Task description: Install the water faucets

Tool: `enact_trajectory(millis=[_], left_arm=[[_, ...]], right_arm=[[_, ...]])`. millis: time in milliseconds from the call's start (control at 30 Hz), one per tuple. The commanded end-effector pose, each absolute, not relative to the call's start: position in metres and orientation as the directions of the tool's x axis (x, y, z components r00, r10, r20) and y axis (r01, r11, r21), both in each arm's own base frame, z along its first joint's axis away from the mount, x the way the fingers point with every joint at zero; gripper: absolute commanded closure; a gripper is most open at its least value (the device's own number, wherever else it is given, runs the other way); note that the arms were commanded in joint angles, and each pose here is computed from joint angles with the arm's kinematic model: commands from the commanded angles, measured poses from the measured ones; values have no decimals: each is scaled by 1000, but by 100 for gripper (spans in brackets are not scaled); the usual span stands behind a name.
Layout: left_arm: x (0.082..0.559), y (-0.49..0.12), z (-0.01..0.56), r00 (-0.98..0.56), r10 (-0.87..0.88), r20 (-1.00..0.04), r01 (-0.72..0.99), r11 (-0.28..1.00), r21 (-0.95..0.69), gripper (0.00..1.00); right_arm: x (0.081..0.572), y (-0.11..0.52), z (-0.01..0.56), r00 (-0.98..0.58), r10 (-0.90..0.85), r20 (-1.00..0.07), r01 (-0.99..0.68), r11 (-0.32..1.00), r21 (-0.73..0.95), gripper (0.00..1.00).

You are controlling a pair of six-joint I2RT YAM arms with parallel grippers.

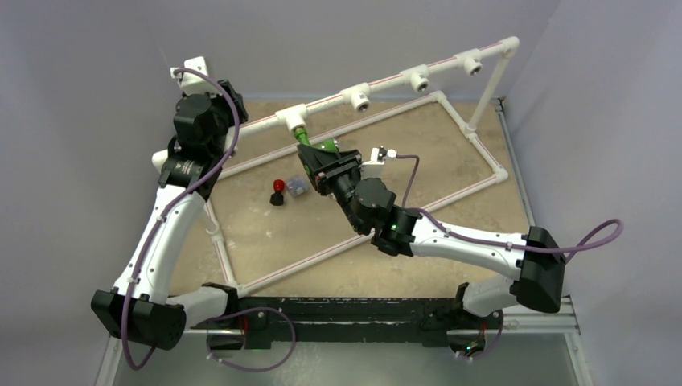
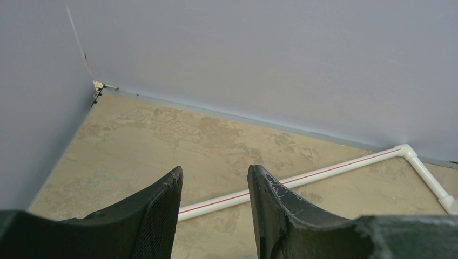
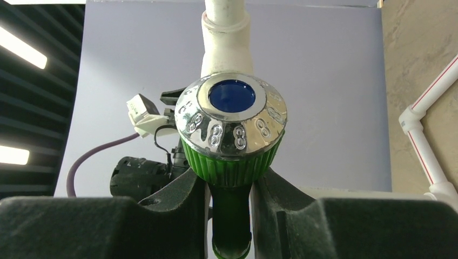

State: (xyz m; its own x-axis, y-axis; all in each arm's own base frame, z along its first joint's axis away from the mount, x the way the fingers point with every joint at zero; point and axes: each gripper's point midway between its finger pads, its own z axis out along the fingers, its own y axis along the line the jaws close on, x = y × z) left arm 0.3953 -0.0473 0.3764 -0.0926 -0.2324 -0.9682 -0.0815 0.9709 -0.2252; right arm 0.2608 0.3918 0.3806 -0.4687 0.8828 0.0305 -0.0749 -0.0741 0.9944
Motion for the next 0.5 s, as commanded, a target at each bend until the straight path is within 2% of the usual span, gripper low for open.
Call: enact_trajectory(millis=[0, 300, 467], left_arm=[[373, -66, 303, -357, -180, -917, -43, 983, -176, 53], [373, -66, 303, -357, -181, -917, -41, 983, -178, 53], [373, -66, 303, -356, -181, -917, -42, 983, -178, 53]], right_arm=[[280, 388, 402, -422, 905, 54, -117, -113, 987, 100], [278, 386, 407, -433, 898, 82, -111, -143, 983, 100], [278, 385, 402, -428, 900, 76, -103, -133, 986, 84]])
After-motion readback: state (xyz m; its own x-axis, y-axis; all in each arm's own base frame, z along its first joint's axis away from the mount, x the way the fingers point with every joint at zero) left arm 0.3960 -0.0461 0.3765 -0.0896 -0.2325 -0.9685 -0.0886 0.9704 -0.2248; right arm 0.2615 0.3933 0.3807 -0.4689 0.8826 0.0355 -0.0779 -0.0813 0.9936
